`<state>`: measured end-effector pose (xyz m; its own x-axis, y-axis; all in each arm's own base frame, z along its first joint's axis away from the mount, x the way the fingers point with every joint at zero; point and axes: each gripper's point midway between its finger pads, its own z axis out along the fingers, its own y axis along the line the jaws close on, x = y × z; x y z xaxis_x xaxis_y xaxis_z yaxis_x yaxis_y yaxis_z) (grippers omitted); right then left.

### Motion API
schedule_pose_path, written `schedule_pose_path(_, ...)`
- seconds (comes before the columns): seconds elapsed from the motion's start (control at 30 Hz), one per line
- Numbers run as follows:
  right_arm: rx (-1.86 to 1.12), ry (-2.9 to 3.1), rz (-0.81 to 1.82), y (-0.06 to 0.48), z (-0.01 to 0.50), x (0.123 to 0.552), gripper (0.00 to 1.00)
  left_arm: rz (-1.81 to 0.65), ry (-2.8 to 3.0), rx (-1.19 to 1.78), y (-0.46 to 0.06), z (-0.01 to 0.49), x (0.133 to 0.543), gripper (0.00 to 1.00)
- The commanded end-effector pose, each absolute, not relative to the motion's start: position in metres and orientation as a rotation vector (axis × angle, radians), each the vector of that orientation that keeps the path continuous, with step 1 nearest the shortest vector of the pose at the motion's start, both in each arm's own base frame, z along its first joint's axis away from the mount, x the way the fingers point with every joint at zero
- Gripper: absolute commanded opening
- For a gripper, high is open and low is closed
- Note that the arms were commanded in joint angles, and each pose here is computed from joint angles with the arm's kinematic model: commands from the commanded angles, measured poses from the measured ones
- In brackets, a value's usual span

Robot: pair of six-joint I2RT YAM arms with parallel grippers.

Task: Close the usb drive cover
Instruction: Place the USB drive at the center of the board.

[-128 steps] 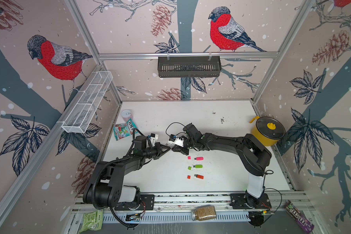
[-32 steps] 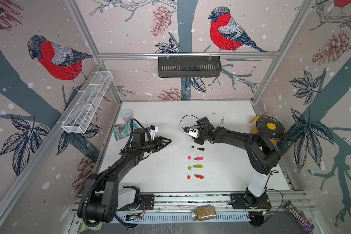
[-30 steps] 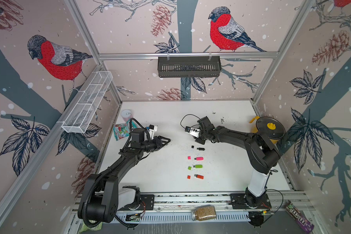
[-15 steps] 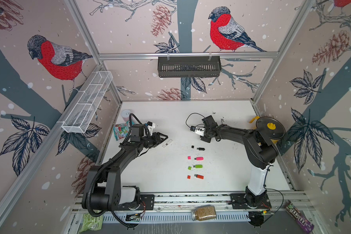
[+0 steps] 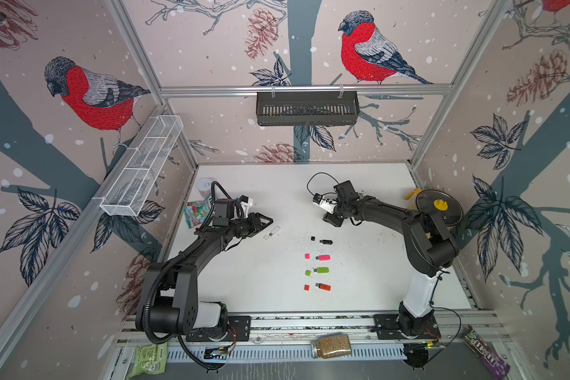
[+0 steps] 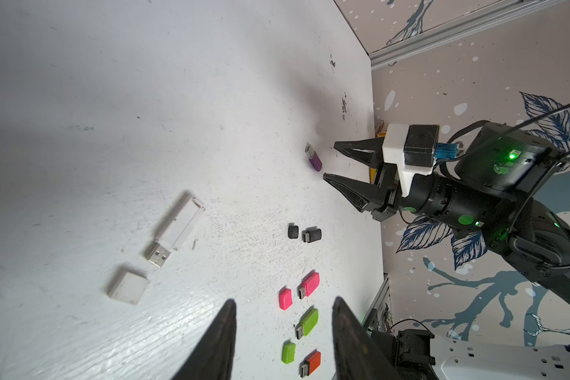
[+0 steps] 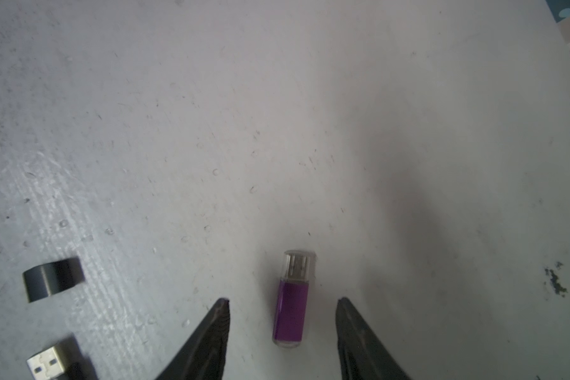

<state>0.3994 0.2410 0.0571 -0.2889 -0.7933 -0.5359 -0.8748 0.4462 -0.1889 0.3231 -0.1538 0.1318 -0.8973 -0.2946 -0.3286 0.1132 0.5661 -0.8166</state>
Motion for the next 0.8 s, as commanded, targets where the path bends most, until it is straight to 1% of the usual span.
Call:
schedule_pose_path(0.0,-1.350,2.205,0.266,0.243,0.054,0.399,0.53,-1.301,2.359,-0.128,-0.155,0.139,0.324,0.47)
schedule_pose_path(0.13,-1.315,2.238,0.286,0.239,0.052,0.407,0.53,-1.291,2.354,-0.117,-0.155,0.147,0.324,0.47)
schedule_pose_path(0.37,-1.342,2.310,0.329,0.236,0.034,0.401,0.56,-1.268,2.388,-0.109,-0.147,0.144,0.328,0.48)
schedule_pose_path(0.47,-1.346,2.333,0.300,0.234,0.026,0.405,0.56,-1.271,2.401,-0.112,-0.146,0.140,0.332,0.48)
schedule_pose_path(0.67,-1.351,2.340,0.266,0.229,0.021,0.411,0.52,-1.268,2.409,-0.107,-0.145,0.140,0.335,0.48)
schedule_pose_path(0.77,-1.388,2.357,0.247,0.227,0.014,0.411,0.48,-1.269,2.414,-0.113,-0.145,0.138,0.335,0.48)
